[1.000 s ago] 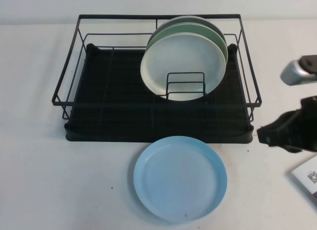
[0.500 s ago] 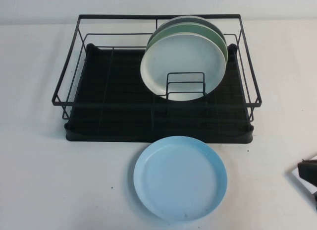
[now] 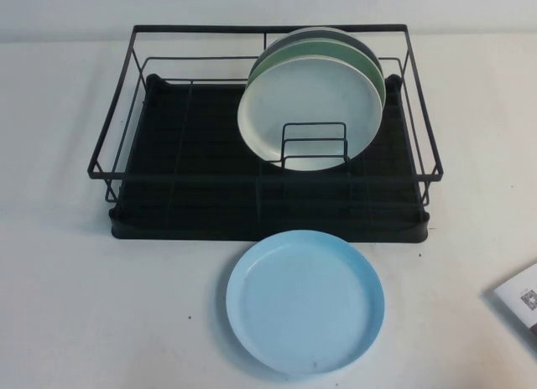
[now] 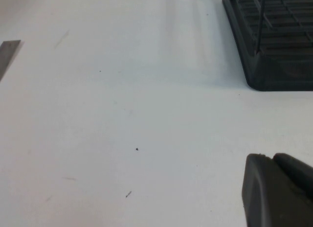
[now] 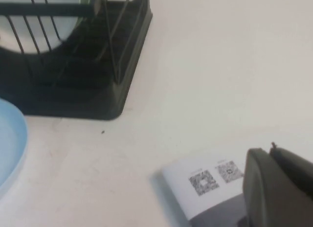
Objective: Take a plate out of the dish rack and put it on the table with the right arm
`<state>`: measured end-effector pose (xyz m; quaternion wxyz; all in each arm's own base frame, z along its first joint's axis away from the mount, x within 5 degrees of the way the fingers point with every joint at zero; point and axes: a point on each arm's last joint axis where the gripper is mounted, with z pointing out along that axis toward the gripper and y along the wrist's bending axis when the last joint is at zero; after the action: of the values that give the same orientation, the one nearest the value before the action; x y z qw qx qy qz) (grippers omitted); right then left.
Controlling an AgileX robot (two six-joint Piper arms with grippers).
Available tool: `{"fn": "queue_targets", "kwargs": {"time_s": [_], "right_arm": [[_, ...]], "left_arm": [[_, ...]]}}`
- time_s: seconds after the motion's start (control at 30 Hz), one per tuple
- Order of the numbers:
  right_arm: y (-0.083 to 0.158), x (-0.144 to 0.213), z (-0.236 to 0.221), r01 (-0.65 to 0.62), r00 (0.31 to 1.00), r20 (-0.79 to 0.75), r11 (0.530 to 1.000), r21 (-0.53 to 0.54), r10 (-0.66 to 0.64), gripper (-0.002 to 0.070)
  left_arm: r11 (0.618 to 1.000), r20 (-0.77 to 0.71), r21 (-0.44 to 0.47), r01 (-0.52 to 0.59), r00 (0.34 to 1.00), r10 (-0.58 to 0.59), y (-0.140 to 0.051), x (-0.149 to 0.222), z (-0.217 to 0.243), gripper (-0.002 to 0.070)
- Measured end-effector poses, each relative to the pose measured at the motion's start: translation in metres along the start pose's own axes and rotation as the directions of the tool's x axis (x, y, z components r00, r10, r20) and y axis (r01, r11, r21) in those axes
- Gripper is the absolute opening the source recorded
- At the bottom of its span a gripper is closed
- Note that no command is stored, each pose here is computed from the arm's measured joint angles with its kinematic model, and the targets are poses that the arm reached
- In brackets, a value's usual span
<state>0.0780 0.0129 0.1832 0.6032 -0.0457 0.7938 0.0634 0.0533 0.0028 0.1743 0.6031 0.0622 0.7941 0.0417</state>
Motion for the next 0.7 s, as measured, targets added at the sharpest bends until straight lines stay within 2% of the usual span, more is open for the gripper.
{"fn": "queue_targets", "kwargs": {"time_s": [0.23, 0.7], "right_arm": [[0.001, 0.003, -0.02, 0.016, 0.995, 0.103, 1.0, 0.01, -0.017, -0.0018], [0.004, 0.013, -0.022, 0.046, 0.999, 0.026, 0.999, -0.014, -0.045, -0.0018]], "left_arm": [[1.0, 0.0, 0.0, 0.0, 1.0, 0.0, 0.0, 0.0, 0.0, -0.0006], [1.0, 0.0, 0.0, 0.0, 1.0, 0.0, 0.0, 0.0, 0.0, -0.0006]]}}
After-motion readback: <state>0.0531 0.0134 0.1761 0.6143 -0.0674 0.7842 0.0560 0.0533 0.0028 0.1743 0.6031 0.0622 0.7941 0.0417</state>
